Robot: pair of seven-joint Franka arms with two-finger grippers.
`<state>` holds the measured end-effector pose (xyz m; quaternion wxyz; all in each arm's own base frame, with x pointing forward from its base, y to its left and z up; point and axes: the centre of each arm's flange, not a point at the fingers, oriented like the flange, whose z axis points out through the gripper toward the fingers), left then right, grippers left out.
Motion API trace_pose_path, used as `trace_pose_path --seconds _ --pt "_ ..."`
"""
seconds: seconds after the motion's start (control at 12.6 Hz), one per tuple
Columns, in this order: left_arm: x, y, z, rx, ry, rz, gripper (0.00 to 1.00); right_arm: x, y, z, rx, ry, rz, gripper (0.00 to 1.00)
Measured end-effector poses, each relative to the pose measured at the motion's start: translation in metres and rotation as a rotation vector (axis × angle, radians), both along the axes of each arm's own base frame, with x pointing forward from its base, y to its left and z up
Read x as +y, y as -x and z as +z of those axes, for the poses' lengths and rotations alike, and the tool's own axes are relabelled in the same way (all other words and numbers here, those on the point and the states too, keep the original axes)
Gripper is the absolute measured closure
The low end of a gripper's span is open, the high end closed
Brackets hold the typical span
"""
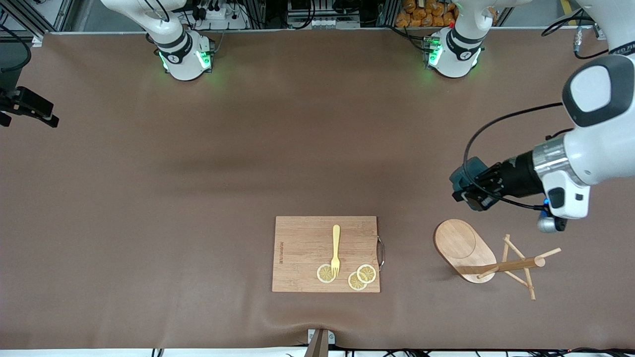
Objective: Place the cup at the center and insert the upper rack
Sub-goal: 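Lift the mug with the left gripper and carry it to the mug tree, then hook the mug handle onto a mug-tree peg with the left gripper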
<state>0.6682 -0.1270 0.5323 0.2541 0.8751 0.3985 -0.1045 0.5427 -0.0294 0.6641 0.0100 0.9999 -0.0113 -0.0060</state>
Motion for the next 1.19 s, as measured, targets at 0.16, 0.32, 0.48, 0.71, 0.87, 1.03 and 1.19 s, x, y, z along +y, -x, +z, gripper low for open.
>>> trace_pose_path --seconds 0.16,0.32,0.48,0.71,0.87,1.03,1.19 --pt "0.022 -0.011 -0.007 0.006 0.102 0.056 0.95 0.000 0.000 0.000 0.000 0.000 0.000 0.00" --pt "0.047 -0.022 -0.017 0.017 0.206 0.124 0.95 0.000 0.000 0.000 0.000 0.000 0.000 0.00" --pt "0.062 -0.032 -0.033 0.039 0.281 0.181 0.95 0.000 0.000 0.000 0.000 0.000 -0.001 0.00" --pt "0.068 -0.043 -0.054 0.092 0.369 0.279 0.95 -0.001 0.000 0.000 0.000 0.000 -0.001 0.00" --pt "0.073 -0.047 -0.065 0.120 0.376 0.317 0.95 -0.001 0.000 0.000 0.000 0.000 -0.001 0.00" --pt "0.085 -0.050 -0.078 0.150 0.378 0.355 0.95 -0.001 0.000 0.000 0.000 0.000 -0.001 0.00" --pt "0.100 -0.053 -0.090 0.174 0.381 0.391 0.95 -0.001 0.000 0.000 0.000 0.000 -0.002 0.00"
